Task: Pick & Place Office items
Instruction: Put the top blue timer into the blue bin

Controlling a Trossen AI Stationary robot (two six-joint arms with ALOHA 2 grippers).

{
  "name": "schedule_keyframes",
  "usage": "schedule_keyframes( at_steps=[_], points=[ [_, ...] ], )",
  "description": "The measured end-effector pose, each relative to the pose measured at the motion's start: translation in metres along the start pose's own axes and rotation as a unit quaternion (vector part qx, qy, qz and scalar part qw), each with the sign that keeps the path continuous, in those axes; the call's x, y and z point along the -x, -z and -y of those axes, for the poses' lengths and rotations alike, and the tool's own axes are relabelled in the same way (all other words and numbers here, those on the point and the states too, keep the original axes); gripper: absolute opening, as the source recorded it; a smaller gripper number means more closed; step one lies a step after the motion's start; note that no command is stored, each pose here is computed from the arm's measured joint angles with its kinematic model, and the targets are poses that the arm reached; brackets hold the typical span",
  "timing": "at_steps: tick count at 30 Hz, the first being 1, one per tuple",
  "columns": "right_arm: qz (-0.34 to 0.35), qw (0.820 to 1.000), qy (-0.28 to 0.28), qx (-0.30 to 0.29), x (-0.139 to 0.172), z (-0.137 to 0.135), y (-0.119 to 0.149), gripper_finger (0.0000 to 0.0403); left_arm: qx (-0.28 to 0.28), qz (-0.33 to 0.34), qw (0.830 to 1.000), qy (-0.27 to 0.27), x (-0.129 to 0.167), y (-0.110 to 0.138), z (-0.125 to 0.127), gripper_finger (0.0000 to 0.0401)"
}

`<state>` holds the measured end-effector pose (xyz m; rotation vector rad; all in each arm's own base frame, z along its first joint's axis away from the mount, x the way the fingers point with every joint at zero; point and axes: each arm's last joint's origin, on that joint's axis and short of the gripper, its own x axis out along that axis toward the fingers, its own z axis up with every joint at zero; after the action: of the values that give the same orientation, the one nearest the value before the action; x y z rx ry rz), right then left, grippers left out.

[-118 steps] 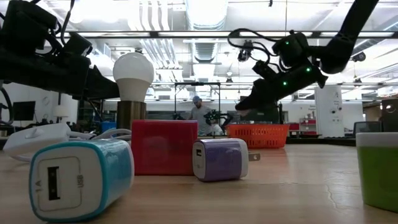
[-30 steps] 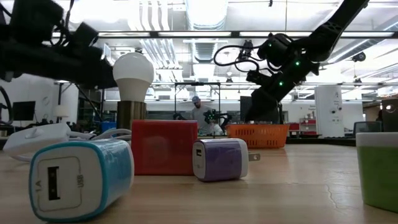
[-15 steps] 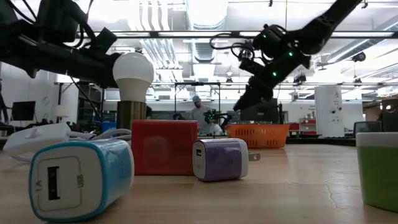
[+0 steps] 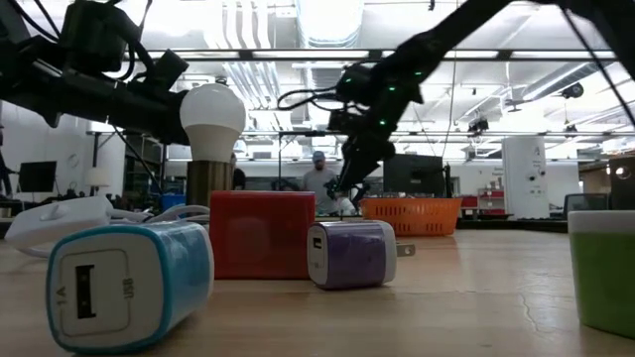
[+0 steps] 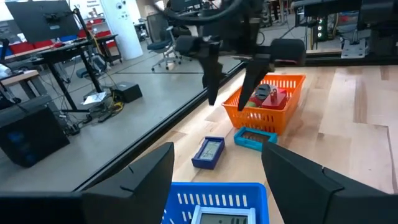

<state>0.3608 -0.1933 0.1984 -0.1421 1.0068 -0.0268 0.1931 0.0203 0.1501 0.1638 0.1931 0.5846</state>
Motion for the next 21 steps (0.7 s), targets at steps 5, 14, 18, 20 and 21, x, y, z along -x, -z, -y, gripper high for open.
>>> schedule_keyframes(
  at_steps=[5, 14, 18, 20, 21],
  points=[
    [-0.016, 0.995, -0.096, 0.000, -0.007, 0.020, -0.014, 0.0214, 0.003, -0.004, 1.000, 0.005, 0.001, 0.003, 0.000, 0.0248],
    [0.002, 0.988, -0.153, -0.015, -0.016, 0.051, -0.028, 0.0214, 0.008, -0.013, 1.000, 0.010, 0.005, 0.010, -0.001, 0.0248],
    [-0.027, 0.992, -0.124, -0.025, -0.025, 0.054, -0.036, 0.0215, 0.008, -0.012, 1.000, 0.013, 0.005, 0.010, -0.001, 0.0248],
    [-0.043, 0.993, -0.104, -0.034, -0.027, 0.055, -0.038, 0.0215, 0.007, -0.012, 1.000, 0.013, 0.005, 0.010, -0.001, 0.0248],
    [-0.047, 0.993, -0.099, -0.036, -0.027, 0.055, -0.039, 0.0214, 0.006, -0.012, 1.000, 0.013, 0.005, 0.010, -0.001, 0.0248]
  ],
)
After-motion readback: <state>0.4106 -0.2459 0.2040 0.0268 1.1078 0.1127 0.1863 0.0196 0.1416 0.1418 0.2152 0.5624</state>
